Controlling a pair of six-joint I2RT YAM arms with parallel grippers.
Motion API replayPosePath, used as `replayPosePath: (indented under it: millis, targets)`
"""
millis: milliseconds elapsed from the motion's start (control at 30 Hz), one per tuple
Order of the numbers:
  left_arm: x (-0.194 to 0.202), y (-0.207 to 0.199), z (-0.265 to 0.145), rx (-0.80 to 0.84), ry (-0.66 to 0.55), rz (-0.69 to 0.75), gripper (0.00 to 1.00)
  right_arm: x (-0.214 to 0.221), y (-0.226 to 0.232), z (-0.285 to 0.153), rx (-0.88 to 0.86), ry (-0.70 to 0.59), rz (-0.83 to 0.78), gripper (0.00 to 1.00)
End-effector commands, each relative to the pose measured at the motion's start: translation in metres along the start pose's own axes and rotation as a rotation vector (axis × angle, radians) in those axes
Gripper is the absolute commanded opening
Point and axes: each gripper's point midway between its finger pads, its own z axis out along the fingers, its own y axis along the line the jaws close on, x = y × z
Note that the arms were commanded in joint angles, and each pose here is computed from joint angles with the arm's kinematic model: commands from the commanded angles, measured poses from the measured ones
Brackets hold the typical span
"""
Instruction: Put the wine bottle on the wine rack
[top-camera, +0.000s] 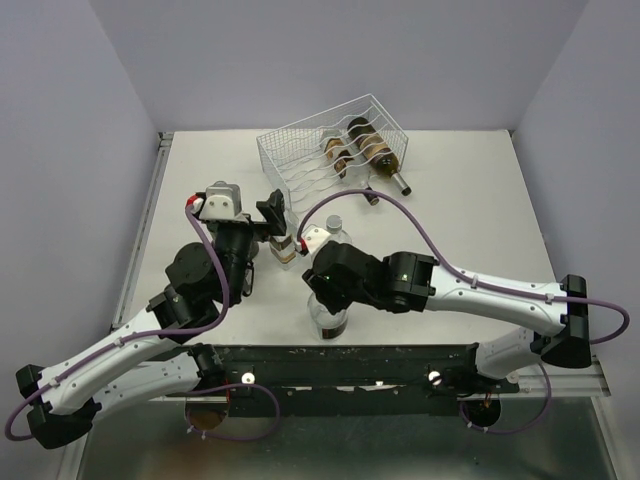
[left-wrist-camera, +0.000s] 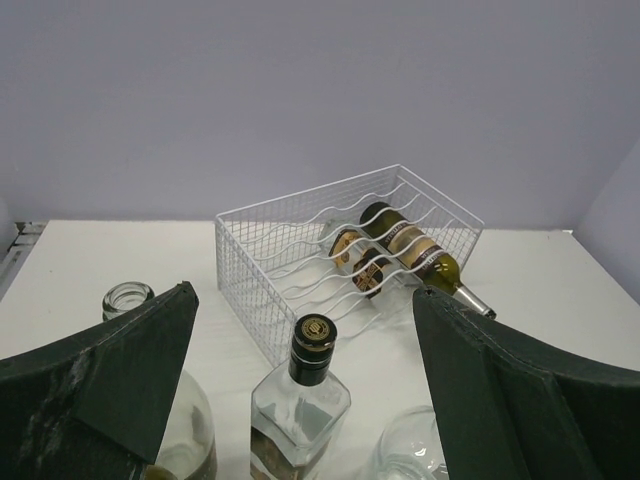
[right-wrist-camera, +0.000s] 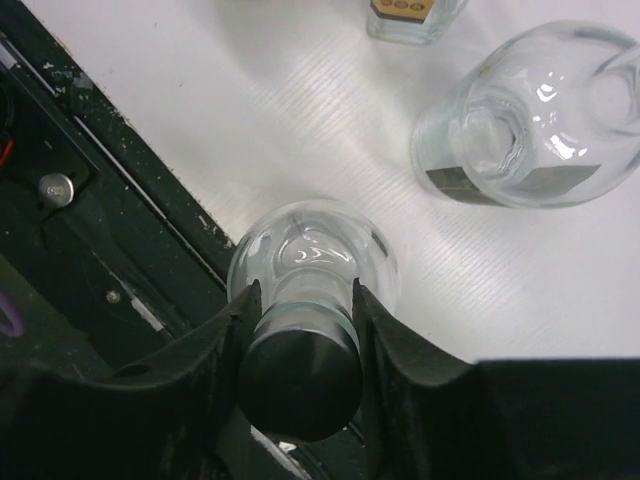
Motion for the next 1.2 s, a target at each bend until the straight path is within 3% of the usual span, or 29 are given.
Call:
replayPosePath:
  millis: [0,167,200,333,700,967,1167]
  targets:
    - [-0.004,0.018,-0.006,-0.073,-0.032,-0.044,0.99,-0.002,-0.007,0.005,0.067,0.005,0.036,0.41]
    - [-0.006,0.023,-0.008,-0.088,-0.048,-0.06,0.99,-0.001,-0.018,0.002,0.127,0.007,0.062,0.11]
    - [-0.006,0.023,-0.008,-0.088,-0.049,-0.061,0.99,-0.001,-0.02,0.0,0.137,0.006,0.061,0.01]
    - [-0.004,0.02,-0.007,-0.078,-0.047,-0.06,0.99,0.003,-0.027,-0.001,0.143,0.013,0.118,0.01]
    - [0.021,0.003,-0.007,-0.006,0.03,-0.072,0.99,0.023,-0.075,-0.004,-0.039,-0.121,0.491,0.01]
    - [0.1,-0.01,-0.025,0.052,0.301,-0.072,0.99,0.071,-0.06,0.028,-0.235,-0.071,0.577,0.01]
    - [0.159,-0.007,-0.055,0.058,0.493,-0.125,0.99,0.103,-0.056,0.045,-0.282,-0.021,0.587,0.0]
